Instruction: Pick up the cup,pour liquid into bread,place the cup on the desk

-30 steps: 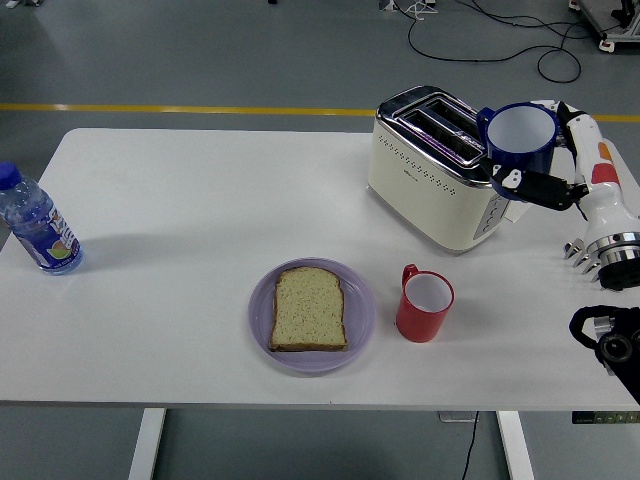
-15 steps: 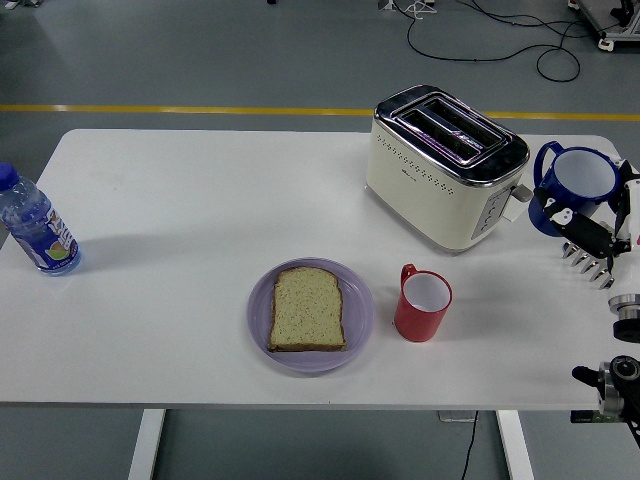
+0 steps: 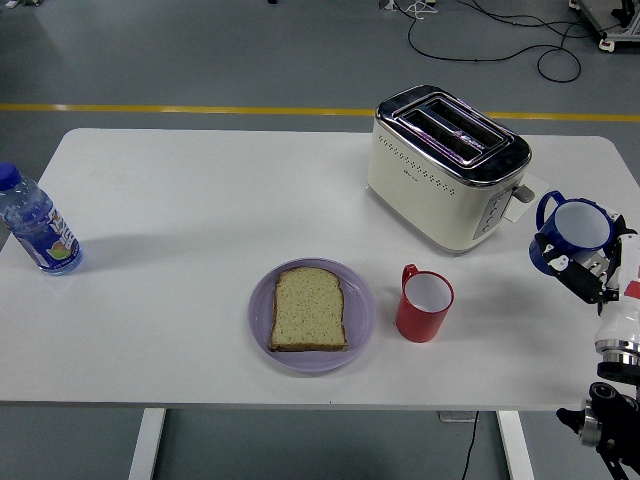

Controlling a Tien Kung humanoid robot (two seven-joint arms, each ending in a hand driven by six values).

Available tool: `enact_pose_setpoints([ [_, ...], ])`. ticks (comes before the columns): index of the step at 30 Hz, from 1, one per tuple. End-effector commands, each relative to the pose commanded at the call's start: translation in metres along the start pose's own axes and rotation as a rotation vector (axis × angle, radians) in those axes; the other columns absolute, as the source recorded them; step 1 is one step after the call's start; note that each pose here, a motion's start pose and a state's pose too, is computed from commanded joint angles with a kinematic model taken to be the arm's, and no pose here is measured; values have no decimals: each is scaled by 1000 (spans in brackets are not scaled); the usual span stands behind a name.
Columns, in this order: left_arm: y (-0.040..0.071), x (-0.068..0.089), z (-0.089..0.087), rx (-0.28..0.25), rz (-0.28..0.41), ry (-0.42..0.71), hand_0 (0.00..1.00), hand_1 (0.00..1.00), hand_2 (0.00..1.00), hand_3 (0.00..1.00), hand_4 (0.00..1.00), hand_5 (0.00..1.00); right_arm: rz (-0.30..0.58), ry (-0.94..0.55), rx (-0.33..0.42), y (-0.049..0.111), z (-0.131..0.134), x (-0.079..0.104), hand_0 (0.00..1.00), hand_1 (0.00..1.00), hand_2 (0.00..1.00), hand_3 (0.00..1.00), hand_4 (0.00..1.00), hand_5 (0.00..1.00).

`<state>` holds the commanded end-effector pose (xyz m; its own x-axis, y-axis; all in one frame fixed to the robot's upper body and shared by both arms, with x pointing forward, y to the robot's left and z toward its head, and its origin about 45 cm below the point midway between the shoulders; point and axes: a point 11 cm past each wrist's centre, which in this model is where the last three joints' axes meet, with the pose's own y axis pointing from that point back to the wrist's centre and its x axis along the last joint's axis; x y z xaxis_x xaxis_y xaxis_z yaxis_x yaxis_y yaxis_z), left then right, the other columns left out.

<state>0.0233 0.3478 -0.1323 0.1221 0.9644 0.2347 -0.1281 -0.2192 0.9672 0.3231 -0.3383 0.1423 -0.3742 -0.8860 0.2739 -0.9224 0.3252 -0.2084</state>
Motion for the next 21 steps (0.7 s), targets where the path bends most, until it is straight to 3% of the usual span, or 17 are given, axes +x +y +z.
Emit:
enact_pose_setpoints([
  [8, 0, -1, 4, -7, -1, 1, 646, 601, 592, 526, 294, 753, -22, 15, -87, 11, 27, -12, 465, 446, 567, 605, 615, 2],
  [9, 0, -1, 4, -7, 0, 0, 646, 601, 592, 526, 294, 754, -27, 19, -93, 12, 29, -14, 427, 429, 562, 732, 696, 2],
  [14, 0, -2, 8, -13, -3, -3, 646, 601, 592, 526, 294, 754, -51, 42, -118, 14, 38, -19, 427, 429, 562, 732, 696, 2],
  [15, 0, -2, 8, -13, -3, -3, 646, 601, 592, 525, 293, 754, -52, 43, -120, 14, 39, -19, 406, 394, 551, 782, 781, 2],
  [20, 0, -2, 9, -15, -4, -2, 646, 601, 592, 525, 293, 754, -58, 64, -141, 19, 46, -20, 406, 394, 551, 782, 781, 2],
  [21, 0, -2, 9, -14, -5, -2, 646, 600, 591, 525, 296, 756, -58, 67, -143, 19, 47, -19, 408, 390, 546, 811, 832, 2],
])
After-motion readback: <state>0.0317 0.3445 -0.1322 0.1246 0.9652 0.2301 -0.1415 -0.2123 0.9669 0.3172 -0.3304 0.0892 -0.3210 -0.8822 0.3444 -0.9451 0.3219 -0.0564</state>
